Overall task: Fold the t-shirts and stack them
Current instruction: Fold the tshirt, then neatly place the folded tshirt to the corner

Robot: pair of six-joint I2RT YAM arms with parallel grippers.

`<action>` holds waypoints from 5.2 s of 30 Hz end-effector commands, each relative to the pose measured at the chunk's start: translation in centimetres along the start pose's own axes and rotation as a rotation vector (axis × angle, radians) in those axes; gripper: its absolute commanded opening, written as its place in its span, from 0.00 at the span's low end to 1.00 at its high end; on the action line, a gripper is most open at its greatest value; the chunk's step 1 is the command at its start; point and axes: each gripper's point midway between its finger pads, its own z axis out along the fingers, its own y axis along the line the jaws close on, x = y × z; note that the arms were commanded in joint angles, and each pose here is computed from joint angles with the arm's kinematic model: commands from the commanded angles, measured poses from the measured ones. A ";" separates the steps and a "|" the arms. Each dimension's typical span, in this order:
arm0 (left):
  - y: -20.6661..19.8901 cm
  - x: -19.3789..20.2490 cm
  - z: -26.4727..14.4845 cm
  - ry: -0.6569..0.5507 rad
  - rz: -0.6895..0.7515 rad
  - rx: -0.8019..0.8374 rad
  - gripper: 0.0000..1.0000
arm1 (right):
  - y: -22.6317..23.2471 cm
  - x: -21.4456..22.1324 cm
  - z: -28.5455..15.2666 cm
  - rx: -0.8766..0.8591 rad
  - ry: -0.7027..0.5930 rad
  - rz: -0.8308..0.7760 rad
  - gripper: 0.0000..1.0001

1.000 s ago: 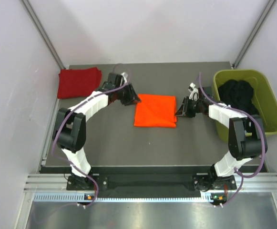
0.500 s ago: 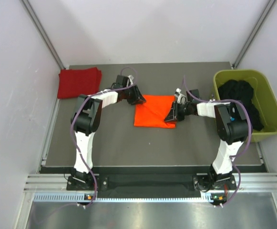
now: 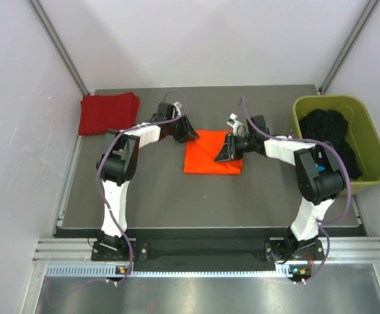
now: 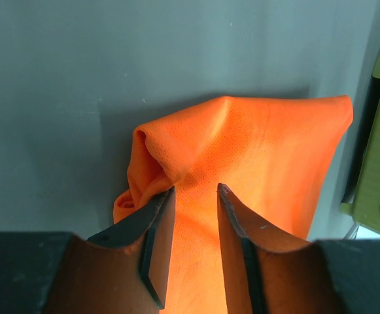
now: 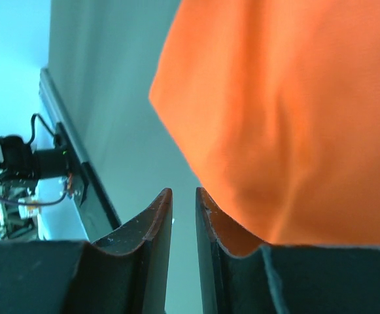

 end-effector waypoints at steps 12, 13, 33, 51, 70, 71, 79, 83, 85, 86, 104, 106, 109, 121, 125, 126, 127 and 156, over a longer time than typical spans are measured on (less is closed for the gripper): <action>0.6 -1.9 -1.7 -0.048 0.016 -0.036 0.42 | -2.7 1.2 -2.6 0.152 -0.062 -0.010 0.31; -0.6 -2.3 -2.4 -0.056 0.019 -0.007 0.43 | -1.9 0.3 -3.7 0.179 -0.097 -0.026 0.35; -0.9 -4.4 -1.4 -0.048 0.076 -0.023 0.48 | -8.7 -3.5 -5.5 0.570 -0.255 -0.030 0.61; 2.9 -4.4 -2.6 -0.050 0.033 -0.117 0.48 | -10.4 -0.5 -3.7 0.482 -0.296 0.110 0.07; 3.5 5.2 -6.3 0.152 0.032 -0.037 0.57 | -10.0 -0.1 -3.1 0.418 -0.270 0.113 0.22; 3.9 5.4 -6.1 0.150 0.026 -0.046 0.57 | -10.0 -0.1 -3.1 0.413 -0.271 0.114 0.22; 5.3 5.8 -4.3 0.181 -0.019 -0.053 0.57 | -9.6 -0.3 -3.2 0.398 -0.278 0.108 0.23; 6.5 5.9 -3.4 0.188 -0.035 -0.077 0.57 | -9.6 -0.2 -3.2 0.397 -0.277 0.107 0.23; 6.9 5.6 -3.2 0.187 -0.033 -0.100 0.57 | -9.5 -0.2 -3.2 0.395 -0.278 0.106 0.24; 7.3 5.6 -3.1 0.189 -0.036 -0.115 0.57 | -9.6 -0.1 -3.2 0.395 -0.277 0.108 0.24; 8.1 4.2 -2.2 0.175 -0.043 -0.168 0.09 | -8.1 -1.3 -4.0 0.377 -0.305 0.087 0.30; 7.0 3.9 -2.2 0.169 -0.044 -0.144 0.00 | -7.5 -1.6 -4.3 0.365 -0.310 0.084 0.35; 5.6 2.7 -3.1 0.131 -0.023 -0.136 0.00 | -6.6 -2.0 -4.7 0.356 -0.315 0.071 0.41; 2.3 -2.7 -9.1 -0.005 0.136 -0.383 0.00 | -1.7 -4.1 -8.5 0.337 -0.403 -0.025 0.64; 3.0 -4.5 -10.6 -0.021 0.224 -0.480 0.00 | 0.2 -5.1 -9.9 0.323 -0.450 -0.074 0.64; 3.0 -5.1 -11.2 -0.029 0.237 -0.513 0.00 | 0.4 -5.1 -10.1 0.322 -0.455 -0.084 0.64; 3.2 -5.4 -11.3 -0.029 0.249 -0.529 0.00 | 0.4 -4.9 -10.3 0.331 -0.448 -0.075 0.64; 12.1 -24.9 -27.3 -0.384 0.551 -1.029 0.00 | 2.7 -5.4 -10.9 0.254 -0.492 -0.154 0.65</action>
